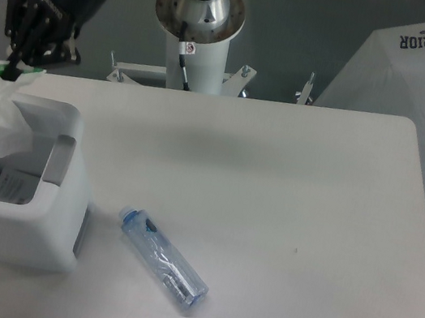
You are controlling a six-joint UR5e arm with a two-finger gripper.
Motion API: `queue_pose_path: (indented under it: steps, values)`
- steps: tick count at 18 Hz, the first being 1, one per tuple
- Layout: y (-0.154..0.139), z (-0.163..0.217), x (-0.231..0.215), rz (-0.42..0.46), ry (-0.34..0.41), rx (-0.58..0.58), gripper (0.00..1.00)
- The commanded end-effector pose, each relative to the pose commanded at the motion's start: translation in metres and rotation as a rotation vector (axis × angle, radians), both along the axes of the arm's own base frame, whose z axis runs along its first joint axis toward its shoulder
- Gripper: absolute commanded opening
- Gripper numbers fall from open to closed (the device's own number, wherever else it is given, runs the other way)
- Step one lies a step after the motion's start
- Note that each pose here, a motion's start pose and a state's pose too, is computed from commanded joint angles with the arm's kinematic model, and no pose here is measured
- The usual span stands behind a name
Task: Place the trash in the trash can
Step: 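Carry the held bag over the white trash bin and lower it, then open the gripper to drop the bag into the bin and rise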
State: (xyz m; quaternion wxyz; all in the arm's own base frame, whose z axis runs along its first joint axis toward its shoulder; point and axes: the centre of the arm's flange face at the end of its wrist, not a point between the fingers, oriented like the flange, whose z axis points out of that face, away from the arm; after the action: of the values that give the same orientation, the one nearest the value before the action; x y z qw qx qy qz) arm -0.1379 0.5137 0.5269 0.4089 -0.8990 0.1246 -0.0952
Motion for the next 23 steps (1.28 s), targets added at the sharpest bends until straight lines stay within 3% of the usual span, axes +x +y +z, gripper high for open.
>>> queue_pose_path:
  steps: [12, 13, 15, 17, 20, 23]
  values:
    - [0.017, -0.017, -0.013, 0.005, -0.020, -0.029, 0.02]
    - [0.020, -0.020, -0.015, 0.004, -0.022, -0.032, 0.12]
    - [0.022, -0.021, -0.017, 0.003, -0.021, -0.032, 0.57]
    - [0.022, -0.019, -0.017, 0.004, -0.021, -0.031, 0.75]
    - [0.023, -0.009, -0.018, 0.011, -0.012, -0.012, 0.90]
    - [0.024, -0.008, -0.018, 0.010, -0.010, -0.010, 0.96]
